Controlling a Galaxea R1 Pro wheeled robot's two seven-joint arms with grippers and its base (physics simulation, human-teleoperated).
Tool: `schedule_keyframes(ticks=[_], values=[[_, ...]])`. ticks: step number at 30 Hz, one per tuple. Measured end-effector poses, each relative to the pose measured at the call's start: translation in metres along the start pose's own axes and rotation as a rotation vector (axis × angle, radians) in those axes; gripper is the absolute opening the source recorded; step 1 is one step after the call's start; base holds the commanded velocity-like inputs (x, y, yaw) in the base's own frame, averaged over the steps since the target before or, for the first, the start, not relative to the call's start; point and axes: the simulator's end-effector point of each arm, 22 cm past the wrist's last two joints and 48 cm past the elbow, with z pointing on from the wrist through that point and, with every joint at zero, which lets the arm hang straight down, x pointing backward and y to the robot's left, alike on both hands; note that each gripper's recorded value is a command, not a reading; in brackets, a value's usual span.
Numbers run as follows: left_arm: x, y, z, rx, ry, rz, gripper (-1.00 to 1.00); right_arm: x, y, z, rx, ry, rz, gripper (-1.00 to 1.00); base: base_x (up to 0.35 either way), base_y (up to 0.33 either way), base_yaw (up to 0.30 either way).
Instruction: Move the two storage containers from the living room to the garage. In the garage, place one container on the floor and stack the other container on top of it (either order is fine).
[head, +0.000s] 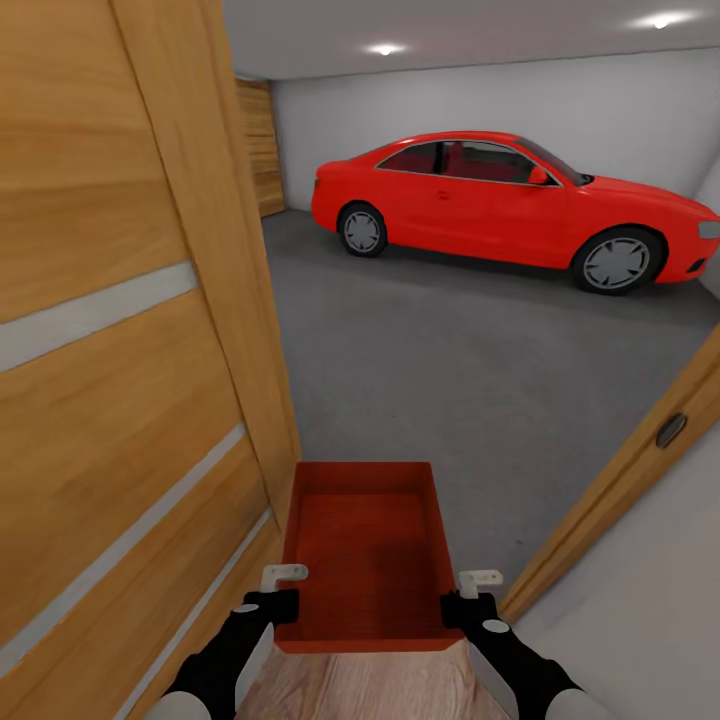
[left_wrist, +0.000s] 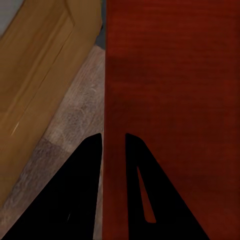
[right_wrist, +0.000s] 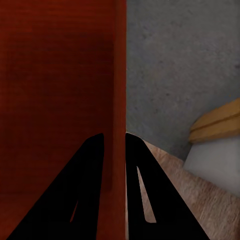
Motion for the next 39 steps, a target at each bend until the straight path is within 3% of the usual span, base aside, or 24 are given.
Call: schedule_keyframes(ticks=[22, 32, 39], values=[[0.0000, -0.0002, 0.0000, 0.000, 0.000, -0.001, -1.00, 0.0000, -0.0001, 0.0000, 0.000, 0.000, 0.000, -1.00, 0.001, 0.001, -0.207], [0.0000, 0.0000, 0.0000, 0.000, 0.000, 0.000, -1.00, 0.0000, 0.0000, 0.0000, 0.000, 0.000, 0.000, -1.00, 0.009, 0.006, -0.024], [-0.0002, 0.0005, -0.0002, 0.002, 0.000, 0.003, -1.00, 0.0003, 0.0004, -0.0003, 0.000, 0.000, 0.001, -1.00, 0.166, 0.193, -0.001]])
